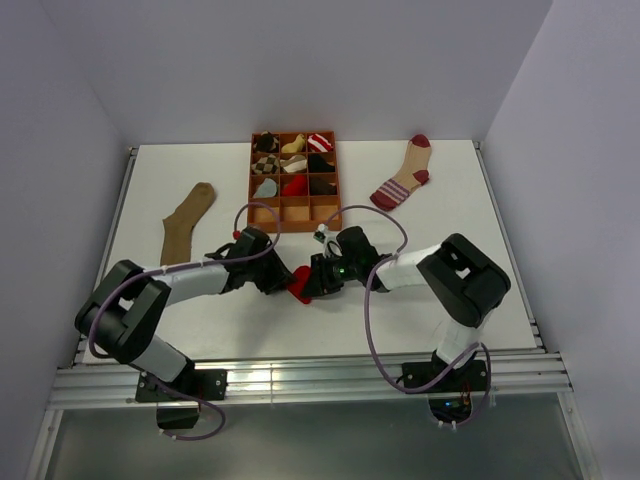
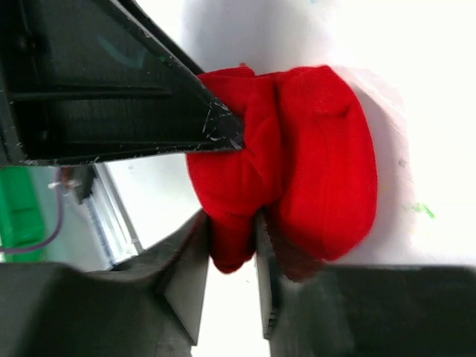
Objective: Roll the socks
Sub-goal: Roll the sock at the center of the board.
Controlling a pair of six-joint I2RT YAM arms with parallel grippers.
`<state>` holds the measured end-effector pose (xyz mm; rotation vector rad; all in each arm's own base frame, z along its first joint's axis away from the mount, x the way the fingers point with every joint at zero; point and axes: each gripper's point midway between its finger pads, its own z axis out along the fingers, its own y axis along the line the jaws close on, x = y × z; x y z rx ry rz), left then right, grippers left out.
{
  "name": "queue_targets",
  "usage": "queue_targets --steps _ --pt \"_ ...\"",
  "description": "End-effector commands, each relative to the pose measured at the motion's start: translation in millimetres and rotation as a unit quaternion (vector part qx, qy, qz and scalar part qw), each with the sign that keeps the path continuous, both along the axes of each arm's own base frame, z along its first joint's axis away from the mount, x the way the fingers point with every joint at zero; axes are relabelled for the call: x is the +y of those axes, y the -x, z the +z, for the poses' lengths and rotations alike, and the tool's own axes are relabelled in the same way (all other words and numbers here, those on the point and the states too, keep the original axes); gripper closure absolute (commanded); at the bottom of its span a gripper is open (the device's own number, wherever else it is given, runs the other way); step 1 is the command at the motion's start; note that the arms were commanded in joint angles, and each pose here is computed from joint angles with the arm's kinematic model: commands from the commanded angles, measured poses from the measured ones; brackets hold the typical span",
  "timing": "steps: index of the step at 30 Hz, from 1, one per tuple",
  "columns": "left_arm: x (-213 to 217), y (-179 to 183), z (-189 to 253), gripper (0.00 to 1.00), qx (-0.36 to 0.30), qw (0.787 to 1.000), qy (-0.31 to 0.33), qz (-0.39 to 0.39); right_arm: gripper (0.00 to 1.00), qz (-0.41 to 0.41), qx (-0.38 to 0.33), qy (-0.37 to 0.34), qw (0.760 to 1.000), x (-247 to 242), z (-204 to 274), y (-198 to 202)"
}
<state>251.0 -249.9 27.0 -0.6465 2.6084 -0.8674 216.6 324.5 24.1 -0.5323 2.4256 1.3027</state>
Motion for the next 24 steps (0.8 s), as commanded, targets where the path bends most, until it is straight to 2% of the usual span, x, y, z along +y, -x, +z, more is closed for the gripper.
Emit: queue_targets --steps 1,2,3,5,7,8,13,18,24 --pt "20 14 -16 0.62 0.047 0.994 -0.091 -0.025 0.62 -0.040 -0.036 0.071 0.996 -21 -5 -12" --pt "22 13 -19 0.64 0.052 0.992 -0.107 -0.037 0.57 -0.040 -0.050 0.074 0.995 -22 -1 -14" --pt "18 4 -11 0.65 0.043 0.992 -0.111 -0.041 0.54 -0.043 -0.058 0.084 0.994 -24 1 -13" --pt "25 10 -18 0.65 0.068 0.985 -0.147 -0.064 0.48 -0.068 -0.106 0.101 0.987 -27 17 -27" --pt "21 0 -10 0.65 0.065 0.982 -0.159 -0.080 0.48 -0.083 -0.142 0.115 0.980 -29 31 -28" --pt "26 7 -17 0.65 0.085 0.975 -0.180 -0.099 0.46 -0.111 -0.176 0.144 0.967 -38 33 -39" --pt "18 -6 -11 0.64 0.091 0.965 -0.199 -0.142 0.43 -0.121 -0.281 0.186 0.934 -25 59 -33" --pt "14 -11 -9 0.62 0.106 0.956 -0.212 -0.173 0.41 -0.132 -0.346 0.234 0.899 -13 67 -31" --pt "14 -15 -9 0.61 0.113 0.950 -0.224 -0.187 0.41 -0.107 -0.383 0.265 0.879 12 55 -16"
